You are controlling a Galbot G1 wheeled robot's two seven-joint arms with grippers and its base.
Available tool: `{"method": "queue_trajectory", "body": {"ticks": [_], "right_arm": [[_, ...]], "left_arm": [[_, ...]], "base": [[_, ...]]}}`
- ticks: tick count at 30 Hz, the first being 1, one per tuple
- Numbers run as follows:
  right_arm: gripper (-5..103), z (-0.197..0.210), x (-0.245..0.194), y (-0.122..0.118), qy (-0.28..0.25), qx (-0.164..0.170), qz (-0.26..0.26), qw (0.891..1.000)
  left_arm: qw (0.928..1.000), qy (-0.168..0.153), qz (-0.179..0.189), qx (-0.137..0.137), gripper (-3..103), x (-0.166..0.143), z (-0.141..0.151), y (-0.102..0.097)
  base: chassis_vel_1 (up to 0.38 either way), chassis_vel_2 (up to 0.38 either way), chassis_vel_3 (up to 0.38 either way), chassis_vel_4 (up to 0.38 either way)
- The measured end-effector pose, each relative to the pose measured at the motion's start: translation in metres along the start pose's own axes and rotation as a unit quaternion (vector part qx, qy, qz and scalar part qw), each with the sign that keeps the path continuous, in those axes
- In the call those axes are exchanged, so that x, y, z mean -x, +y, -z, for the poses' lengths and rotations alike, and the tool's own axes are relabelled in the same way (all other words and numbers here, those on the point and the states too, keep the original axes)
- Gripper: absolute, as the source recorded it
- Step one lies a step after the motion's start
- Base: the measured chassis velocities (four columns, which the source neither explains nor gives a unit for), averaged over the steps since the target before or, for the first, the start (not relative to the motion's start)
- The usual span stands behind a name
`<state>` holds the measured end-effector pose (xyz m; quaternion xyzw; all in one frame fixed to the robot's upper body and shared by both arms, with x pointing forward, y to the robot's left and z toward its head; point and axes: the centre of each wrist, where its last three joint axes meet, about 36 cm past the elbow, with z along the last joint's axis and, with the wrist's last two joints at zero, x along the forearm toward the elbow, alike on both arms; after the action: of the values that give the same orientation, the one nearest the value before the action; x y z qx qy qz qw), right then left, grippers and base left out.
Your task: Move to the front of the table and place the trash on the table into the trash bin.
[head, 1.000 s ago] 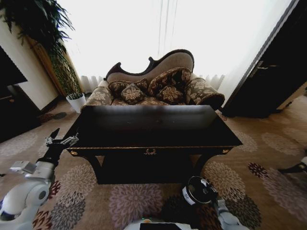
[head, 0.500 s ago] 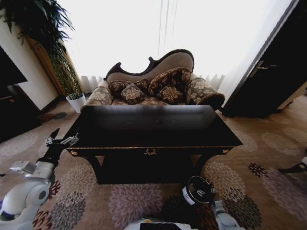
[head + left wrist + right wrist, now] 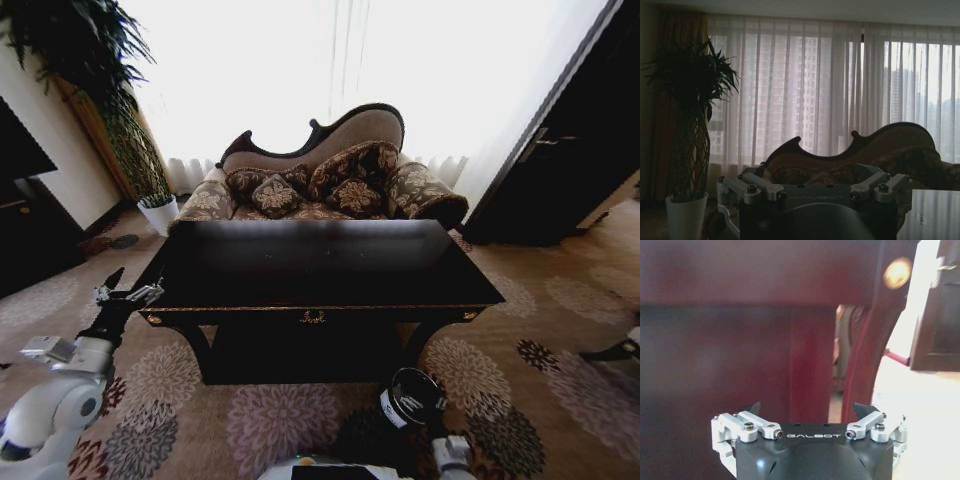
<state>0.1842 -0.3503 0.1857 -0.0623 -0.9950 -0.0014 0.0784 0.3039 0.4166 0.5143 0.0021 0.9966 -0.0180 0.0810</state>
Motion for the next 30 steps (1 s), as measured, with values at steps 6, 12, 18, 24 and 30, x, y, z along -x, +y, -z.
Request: {"method": "queue_trajectory", "body": {"ticks": [6,12,18,24,30], "right_arm": [[100,0.048,-0.009,-0.007,-0.047,0.028,-0.039,0.998],[100,0.105,-0.009,-0.017,-0.098,0.044,-0.064,0.992],[100,0.147,-0.01,-0.021,-0.134,0.047,-0.073,0.987],[100,0.202,-0.001,-0.014,-0.159,0.059,-0.059,0.984],[100,0.249,0.025,-0.014,-0.176,0.043,-0.011,0.983]], "left_arm": [[1.0,0.0,0.0,0.0,100,0.0,0.0,0.0],[1.0,0.0,0.0,0.0,100,0.0,0.0,0.0],[1.0,0.0,0.0,0.0,100,0.0,0.0,0.0],[1.0,0.0,0.0,0.0,100,0.0,0.0,0.0],[1.0,0.0,0.0,0.0,100,0.0,0.0,0.0]], "base": [[0.0,0.0,0.0,0.0],[0.0,0.0,0.0,0.0],[0.0,0.0,0.0,0.0],[0.0,0.0,0.0,0.0],[0.0,0.0,0.0,0.0]]}}
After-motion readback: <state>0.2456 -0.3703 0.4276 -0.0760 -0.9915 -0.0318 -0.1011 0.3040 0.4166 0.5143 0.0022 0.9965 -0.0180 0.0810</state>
